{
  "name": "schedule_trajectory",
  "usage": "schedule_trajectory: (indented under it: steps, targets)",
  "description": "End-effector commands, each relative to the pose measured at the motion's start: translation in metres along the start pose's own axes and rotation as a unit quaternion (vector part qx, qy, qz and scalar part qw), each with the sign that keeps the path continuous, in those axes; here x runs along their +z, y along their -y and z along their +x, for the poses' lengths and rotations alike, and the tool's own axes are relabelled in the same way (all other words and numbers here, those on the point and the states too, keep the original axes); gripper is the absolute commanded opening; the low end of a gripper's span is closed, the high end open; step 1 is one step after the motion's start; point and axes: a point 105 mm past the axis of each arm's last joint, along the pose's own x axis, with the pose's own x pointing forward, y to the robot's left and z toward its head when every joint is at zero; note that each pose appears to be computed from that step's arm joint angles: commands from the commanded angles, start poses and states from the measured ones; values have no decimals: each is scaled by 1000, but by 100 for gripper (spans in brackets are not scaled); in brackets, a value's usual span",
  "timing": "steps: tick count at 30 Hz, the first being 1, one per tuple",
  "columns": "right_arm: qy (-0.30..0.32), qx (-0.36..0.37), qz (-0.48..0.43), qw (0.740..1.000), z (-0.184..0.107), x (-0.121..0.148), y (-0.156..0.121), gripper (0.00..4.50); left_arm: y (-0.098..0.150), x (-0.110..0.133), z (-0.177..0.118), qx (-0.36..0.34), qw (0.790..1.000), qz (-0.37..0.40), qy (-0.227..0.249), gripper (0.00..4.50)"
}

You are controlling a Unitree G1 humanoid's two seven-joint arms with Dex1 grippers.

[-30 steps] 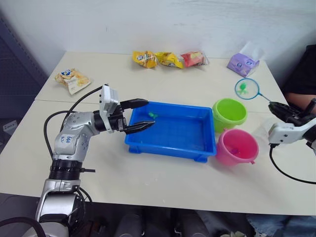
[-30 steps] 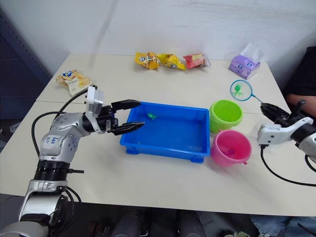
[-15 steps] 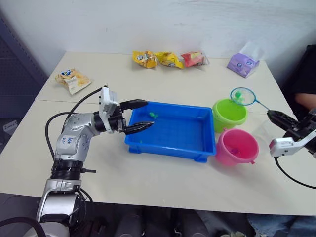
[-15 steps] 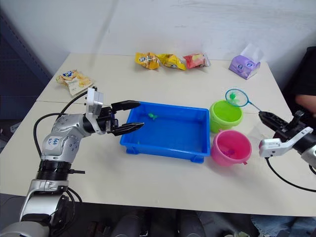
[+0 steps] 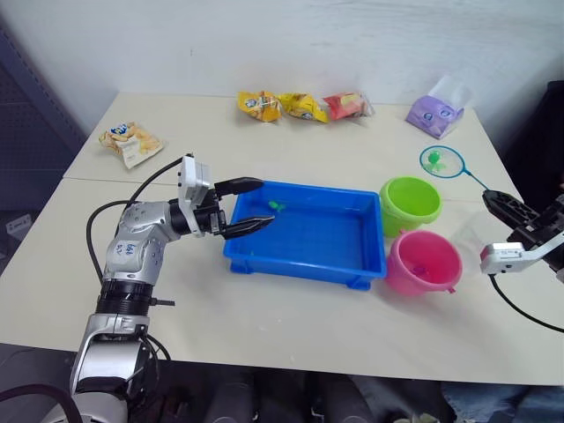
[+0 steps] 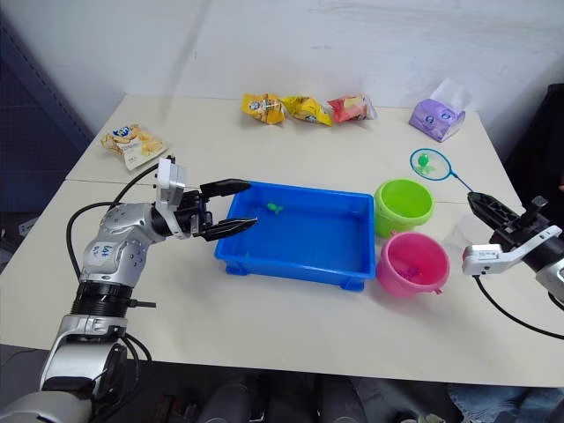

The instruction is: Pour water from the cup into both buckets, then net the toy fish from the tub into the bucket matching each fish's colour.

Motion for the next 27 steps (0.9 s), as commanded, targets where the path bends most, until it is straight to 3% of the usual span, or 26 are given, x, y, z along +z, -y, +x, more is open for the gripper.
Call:
schedule_trajectory:
  steps: [1, 4, 11, 15, 18, 20, 22, 25, 27]
  targets:
    - [-11, -50, -26, 998, -1, -13, 31, 0, 4, 6, 1, -8, 1000, 21, 5, 449]
    - [-19, -97, -43, 994, 0, -21, 62, 0, 2, 6, 0, -5, 1000, 20, 5, 449]
    - [-25, -92, -34, 995, 2, -15, 52, 0, 4, 7, 3, -7, 1000, 20, 6, 449]
    - [-26, -65, 9, 997, 3, -7, 30, 0, 5, 10, 5, -8, 1000, 22, 6, 449]
    - [-17, -77, 60, 995, 6, -4, 39, 0, 4, 13, 1, -1, 1000, 27, 2, 449]
    - [6, -81, 143, 986, 10, 5, 47, 0, 3, 12, -7, 5, 1000, 30, -9, 449]
    - [53, -69, 261, 961, 17, 25, 54, 0, 0, 13, -22, 14, 999, 38, -23, 449]
    - [139, -16, 452, 881, 28, 65, 65, 0, 0, 15, -46, 22, 998, 49, -38, 449]
    - [185, 13, 496, 848, 33, 84, 74, 0, 1, 12, -61, 27, 996, 53, -59, 449]
